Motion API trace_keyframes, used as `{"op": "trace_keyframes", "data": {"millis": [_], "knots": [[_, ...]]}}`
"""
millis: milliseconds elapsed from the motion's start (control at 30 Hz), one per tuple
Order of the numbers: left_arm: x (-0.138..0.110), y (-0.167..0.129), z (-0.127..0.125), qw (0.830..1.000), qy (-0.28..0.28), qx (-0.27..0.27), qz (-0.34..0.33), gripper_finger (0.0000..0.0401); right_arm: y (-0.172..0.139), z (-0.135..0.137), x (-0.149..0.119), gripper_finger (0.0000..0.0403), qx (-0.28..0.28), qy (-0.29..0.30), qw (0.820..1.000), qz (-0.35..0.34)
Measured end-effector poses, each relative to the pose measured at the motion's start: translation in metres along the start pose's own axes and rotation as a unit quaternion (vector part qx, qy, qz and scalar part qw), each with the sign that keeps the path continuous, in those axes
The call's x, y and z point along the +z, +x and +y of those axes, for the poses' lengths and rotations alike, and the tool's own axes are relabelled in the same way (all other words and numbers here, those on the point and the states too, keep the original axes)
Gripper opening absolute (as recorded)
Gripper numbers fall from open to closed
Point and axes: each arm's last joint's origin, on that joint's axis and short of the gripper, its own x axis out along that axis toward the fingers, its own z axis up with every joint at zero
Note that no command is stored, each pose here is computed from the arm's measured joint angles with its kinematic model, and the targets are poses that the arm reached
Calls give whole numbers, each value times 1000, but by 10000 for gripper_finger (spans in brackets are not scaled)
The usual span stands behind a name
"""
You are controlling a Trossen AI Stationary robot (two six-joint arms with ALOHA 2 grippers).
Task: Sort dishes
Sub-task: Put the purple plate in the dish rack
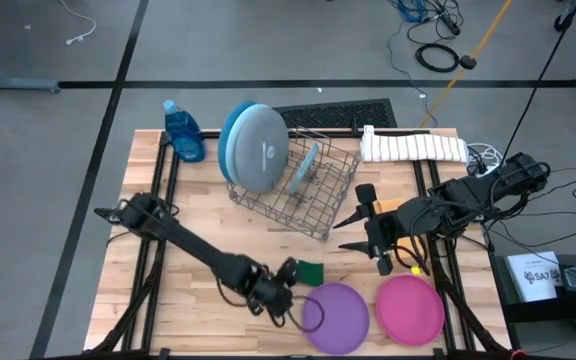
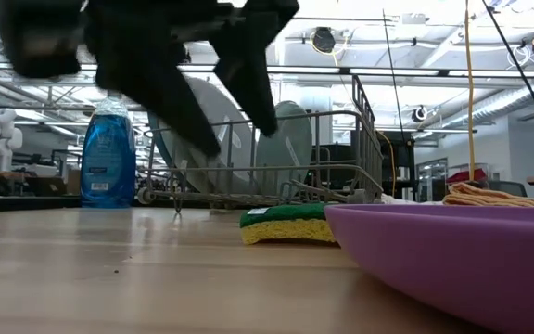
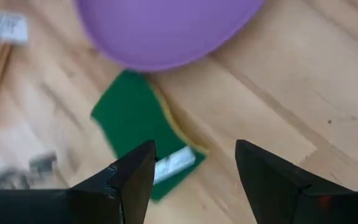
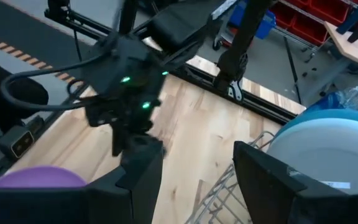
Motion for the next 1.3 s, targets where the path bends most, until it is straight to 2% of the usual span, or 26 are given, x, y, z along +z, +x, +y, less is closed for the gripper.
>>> {"op": "trace_keyframes", "data": {"millis": [133,300,467,600,700,800,967,1167,1300], "knots": [[13,21,-15,997,72,24,-27,223,0,0,0,189,0,15,1000,0],[25,36,-25,982,172,50,-63,223,0,0,0,189,0,21,1000,-1],[24,56,-30,967,243,41,-70,223,0,0,0,189,0,23,1000,-1],[28,67,-32,952,284,65,-88,223,0,0,1,189,0,24,1000,-5],[28,71,-31,947,296,73,-97,219,0,0,2,189,-1,25,1000,-9],[27,73,-27,948,290,69,-110,196,0,0,2,189,-2,25,1000,-11],[25,74,-23,951,281,59,-116,117,0,0,2,189,-2,24,1000,-12],[23,84,-25,961,238,32,-136,16,0,0,2,189,-2,21,1000,-12],[23,90,-24,964,218,42,-145,9,0,-1,3,189,-5,22,1000,-13]]}}
